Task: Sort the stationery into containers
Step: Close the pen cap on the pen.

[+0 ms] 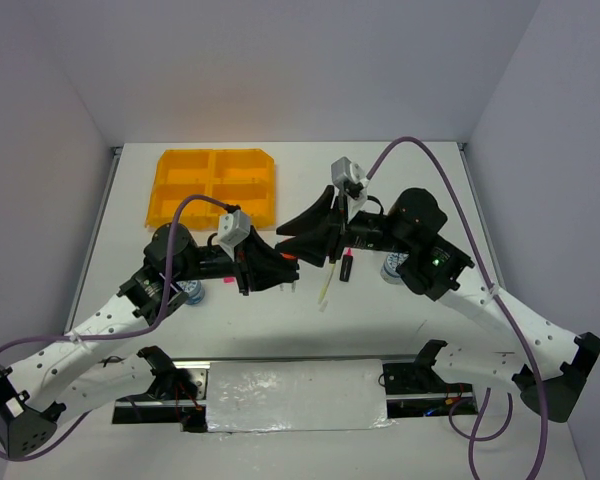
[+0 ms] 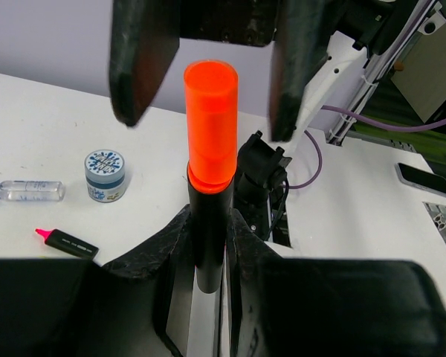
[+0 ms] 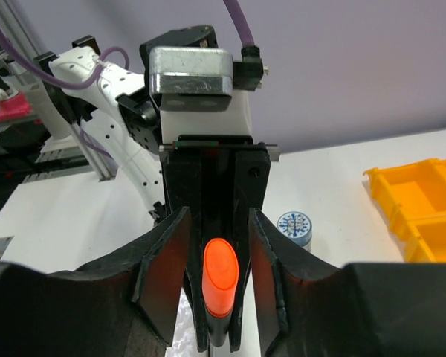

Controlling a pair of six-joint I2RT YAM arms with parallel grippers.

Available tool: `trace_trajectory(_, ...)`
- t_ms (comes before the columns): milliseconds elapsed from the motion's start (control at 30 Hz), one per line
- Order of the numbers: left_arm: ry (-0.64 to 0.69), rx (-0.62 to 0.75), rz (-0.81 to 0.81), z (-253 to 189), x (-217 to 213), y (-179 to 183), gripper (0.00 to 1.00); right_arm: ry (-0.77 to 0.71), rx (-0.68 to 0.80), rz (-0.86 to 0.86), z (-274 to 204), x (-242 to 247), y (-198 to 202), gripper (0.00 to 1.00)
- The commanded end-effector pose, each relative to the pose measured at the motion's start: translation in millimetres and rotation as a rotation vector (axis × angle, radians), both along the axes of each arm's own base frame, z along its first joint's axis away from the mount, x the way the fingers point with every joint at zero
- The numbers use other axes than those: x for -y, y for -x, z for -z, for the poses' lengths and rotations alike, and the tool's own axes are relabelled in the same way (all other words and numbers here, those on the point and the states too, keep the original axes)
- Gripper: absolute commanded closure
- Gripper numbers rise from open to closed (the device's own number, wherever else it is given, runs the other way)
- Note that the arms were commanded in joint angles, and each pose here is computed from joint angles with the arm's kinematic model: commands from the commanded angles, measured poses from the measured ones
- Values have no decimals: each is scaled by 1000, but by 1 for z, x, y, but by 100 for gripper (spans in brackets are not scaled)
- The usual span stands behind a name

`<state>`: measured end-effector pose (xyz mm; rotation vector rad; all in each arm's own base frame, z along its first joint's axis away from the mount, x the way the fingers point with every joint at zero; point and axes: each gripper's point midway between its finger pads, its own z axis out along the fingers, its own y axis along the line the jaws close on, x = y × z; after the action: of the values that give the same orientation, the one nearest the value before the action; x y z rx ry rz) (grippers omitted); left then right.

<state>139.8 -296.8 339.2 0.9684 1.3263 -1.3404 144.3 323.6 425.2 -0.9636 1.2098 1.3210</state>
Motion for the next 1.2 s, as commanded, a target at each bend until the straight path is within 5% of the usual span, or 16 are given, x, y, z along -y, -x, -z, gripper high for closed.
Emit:
trace_trajectory(0,70,95,13,-30,-4,7,100,-21,42,-9,-4,2,3,56)
trace_trajectory(267,72,91,29,-32,-3,10,100,-22,58,-59,1,3,11,63)
trace_trajectory(400,77,92,34,-33,-2,10,100,-21,56,-83,4,2,15,99)
trace_trajectory(733,154,170,87,-69,-2,18,100,5,-22,-142,43,-5,15,100)
trace_trajectory(1167,205,347,3,-123,-30,-2,100,224,-302,-207,170,-22,3,100)
